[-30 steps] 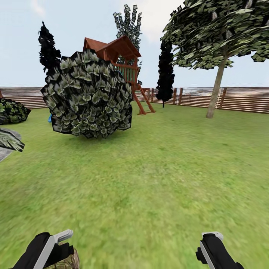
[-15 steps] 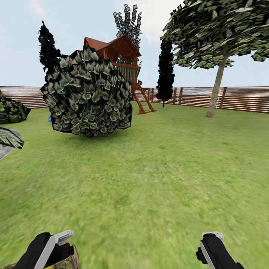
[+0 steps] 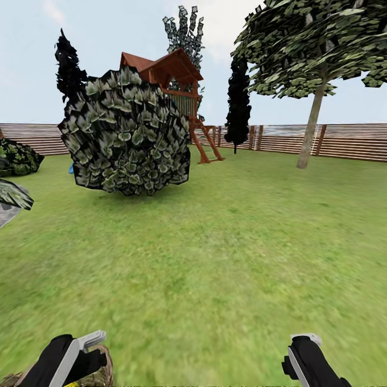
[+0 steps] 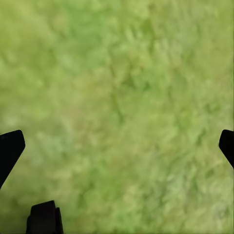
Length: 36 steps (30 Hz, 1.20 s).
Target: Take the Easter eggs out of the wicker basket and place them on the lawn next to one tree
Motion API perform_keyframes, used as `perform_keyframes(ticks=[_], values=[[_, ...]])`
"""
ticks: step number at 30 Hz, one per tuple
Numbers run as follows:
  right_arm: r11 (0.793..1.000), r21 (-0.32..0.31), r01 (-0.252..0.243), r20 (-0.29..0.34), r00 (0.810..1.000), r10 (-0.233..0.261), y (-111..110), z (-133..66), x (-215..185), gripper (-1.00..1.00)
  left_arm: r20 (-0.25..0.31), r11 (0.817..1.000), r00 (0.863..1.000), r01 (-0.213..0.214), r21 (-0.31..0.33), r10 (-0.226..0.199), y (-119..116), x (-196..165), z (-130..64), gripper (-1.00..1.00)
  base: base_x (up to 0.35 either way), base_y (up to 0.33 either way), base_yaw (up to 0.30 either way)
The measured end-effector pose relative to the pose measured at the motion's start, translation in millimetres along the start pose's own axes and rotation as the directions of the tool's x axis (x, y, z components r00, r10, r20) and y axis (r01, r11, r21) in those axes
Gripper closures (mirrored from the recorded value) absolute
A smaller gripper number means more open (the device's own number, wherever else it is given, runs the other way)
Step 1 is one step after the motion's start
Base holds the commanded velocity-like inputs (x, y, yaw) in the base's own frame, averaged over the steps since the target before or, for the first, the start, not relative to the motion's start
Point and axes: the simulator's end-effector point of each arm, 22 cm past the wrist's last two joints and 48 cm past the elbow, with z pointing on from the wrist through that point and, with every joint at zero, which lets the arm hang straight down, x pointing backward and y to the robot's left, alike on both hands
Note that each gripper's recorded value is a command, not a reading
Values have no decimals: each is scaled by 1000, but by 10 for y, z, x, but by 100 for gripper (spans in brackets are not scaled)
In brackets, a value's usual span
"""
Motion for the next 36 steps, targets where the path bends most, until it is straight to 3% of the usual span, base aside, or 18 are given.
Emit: perform_keyframes(ticks=[17, 26, 36], values=[[1000, -1, -3, 0, 1000, 3, 110, 303, 164, -100, -2, 1000, 1000, -1, 15, 1, -37, 174, 334, -100, -34, -1, 0], [1000, 0, -2, 0, 1000, 2, 166, 466, 255, -100, 0, 1000, 1000, 3, 17, -3, -16, 256, 509, -100, 0, -144, 0], [1000, 1, -2, 0, 1000, 2, 179, 503, 275, -100, -4, 1000, 1000, 0, 25, 0, -77, 301, 556, -100, 0, -4, 0]])
